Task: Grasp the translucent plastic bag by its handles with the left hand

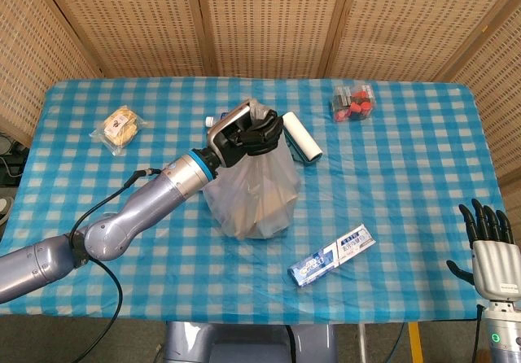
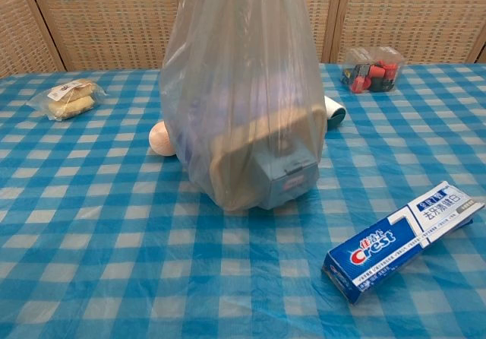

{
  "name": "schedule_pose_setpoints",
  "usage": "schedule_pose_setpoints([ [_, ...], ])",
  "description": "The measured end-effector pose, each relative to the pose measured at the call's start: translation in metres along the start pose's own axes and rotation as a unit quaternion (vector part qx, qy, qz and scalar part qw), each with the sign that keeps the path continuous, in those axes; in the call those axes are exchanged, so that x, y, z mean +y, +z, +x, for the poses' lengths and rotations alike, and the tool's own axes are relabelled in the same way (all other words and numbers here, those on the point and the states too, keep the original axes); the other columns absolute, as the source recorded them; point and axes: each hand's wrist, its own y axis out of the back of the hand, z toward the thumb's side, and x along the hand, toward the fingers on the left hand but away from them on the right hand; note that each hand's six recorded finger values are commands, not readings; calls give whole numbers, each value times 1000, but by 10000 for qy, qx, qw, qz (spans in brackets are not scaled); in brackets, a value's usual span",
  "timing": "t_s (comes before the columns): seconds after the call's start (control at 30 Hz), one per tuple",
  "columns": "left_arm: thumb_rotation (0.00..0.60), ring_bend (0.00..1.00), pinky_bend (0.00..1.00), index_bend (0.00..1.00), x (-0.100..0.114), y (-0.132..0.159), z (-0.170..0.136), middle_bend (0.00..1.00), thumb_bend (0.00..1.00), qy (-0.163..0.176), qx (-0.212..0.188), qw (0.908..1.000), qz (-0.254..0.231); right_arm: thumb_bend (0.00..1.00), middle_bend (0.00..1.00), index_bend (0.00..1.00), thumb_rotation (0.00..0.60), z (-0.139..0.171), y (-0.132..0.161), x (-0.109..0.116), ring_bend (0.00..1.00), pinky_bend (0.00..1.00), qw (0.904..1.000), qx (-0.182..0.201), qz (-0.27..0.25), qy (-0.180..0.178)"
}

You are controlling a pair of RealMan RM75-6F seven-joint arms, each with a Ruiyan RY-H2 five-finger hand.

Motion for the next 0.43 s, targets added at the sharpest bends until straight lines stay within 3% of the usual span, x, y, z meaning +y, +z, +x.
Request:
schedule_pose_setpoints([
  [0.2, 600, 966, 1000, 1000, -7, 39, -10, 1000, 1000, 106, -435, 9985, 304, 0, 0, 84, 600, 0, -1, 0, 0, 0, 10000, -20, -6, 2],
  [0.43, 600, 966, 1000, 1000, -22, 74, -19, 1000, 1000, 101, -622, 9968, 484, 0, 0, 83, 600, 0, 0, 1, 0, 0, 10000, -16, -4, -9],
])
